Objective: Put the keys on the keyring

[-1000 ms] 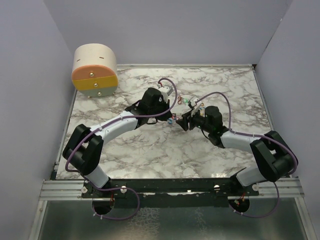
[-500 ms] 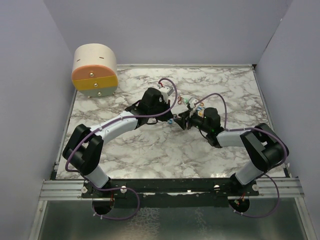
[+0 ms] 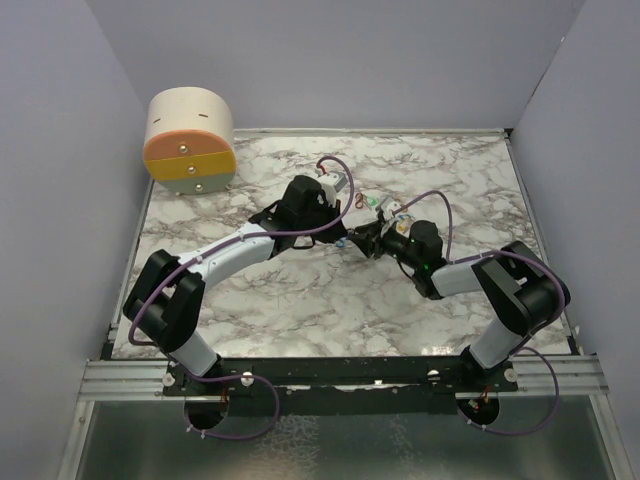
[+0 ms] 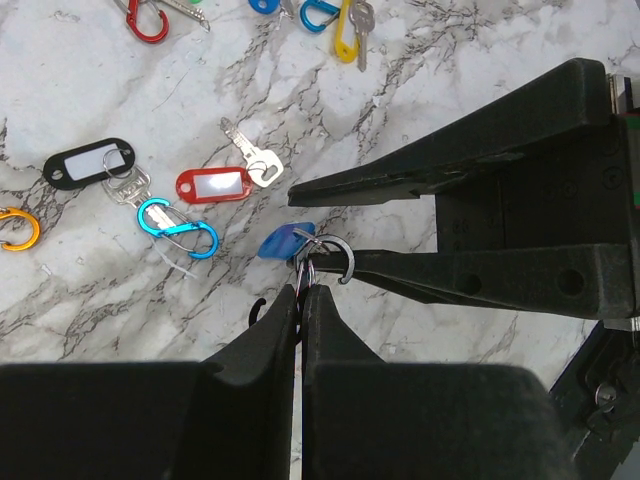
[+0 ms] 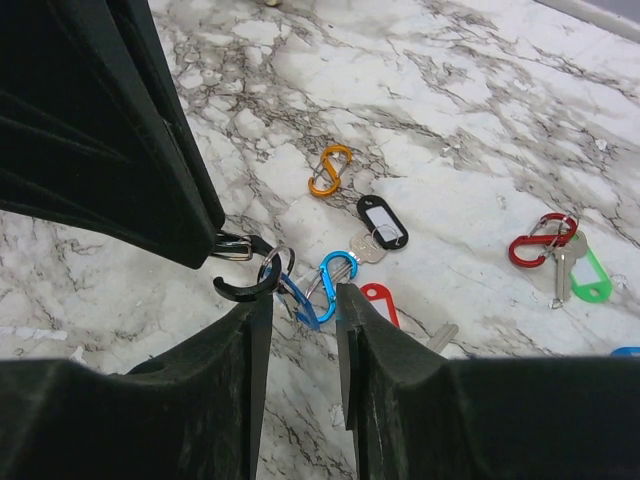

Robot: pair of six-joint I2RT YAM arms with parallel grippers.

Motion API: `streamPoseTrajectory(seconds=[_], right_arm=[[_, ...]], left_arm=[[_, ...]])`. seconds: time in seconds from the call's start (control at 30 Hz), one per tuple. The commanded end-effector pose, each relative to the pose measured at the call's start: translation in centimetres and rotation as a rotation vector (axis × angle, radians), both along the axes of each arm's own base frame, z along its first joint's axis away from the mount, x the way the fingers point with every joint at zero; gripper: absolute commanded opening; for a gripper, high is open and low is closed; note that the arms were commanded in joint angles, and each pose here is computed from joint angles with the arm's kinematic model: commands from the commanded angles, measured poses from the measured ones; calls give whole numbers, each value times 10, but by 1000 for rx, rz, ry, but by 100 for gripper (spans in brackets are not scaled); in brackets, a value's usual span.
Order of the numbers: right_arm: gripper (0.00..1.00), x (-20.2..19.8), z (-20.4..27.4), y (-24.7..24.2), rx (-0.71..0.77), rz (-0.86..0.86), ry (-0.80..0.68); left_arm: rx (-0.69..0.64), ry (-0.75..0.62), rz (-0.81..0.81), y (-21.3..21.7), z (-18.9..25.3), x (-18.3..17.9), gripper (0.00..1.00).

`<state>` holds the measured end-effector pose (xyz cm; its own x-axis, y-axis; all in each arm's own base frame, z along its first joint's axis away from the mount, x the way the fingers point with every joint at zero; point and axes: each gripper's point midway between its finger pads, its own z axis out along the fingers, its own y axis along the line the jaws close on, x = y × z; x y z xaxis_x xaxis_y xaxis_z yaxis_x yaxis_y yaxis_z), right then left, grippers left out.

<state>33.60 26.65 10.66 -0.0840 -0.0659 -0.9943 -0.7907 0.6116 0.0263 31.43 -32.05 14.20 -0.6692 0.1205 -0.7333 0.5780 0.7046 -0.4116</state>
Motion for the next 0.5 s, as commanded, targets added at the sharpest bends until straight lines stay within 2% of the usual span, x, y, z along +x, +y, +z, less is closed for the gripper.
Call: streamPoseTrajectory(seconds=[0.0, 0.47], right_arm=[[29, 2, 8, 1, 29, -7, -51], [7, -3, 8, 0, 40, 6, -70]], left_arm=[[-50, -27, -19, -2, 18, -4, 0], [-55, -35, -14, -1, 21, -4, 0]])
